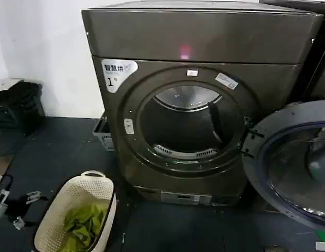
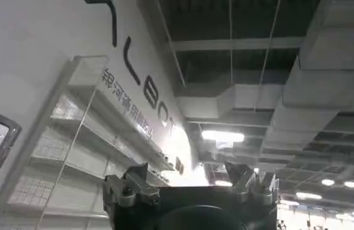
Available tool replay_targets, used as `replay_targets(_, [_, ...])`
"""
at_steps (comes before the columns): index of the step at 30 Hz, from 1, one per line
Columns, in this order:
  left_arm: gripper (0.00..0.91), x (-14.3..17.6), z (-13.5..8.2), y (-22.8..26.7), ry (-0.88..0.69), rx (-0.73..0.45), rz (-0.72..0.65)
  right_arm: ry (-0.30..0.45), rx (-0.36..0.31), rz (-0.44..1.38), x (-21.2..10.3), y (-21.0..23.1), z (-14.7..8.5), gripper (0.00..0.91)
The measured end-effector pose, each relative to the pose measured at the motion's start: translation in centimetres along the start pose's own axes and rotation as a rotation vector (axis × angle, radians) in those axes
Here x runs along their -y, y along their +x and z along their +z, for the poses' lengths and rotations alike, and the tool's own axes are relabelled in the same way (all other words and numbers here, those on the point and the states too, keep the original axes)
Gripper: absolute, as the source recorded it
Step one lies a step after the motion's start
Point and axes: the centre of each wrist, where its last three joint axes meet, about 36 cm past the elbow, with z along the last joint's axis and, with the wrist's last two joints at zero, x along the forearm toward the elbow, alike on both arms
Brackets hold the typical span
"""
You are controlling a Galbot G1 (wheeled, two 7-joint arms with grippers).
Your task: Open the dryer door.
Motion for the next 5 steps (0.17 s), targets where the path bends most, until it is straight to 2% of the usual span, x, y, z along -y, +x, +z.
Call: replay_targets(5, [0.907,0.04,0.18,-0.07,0.001,-0.002,-0.003,0.000,-0.004,0.000,0.00,0.10,0.16,0.907])
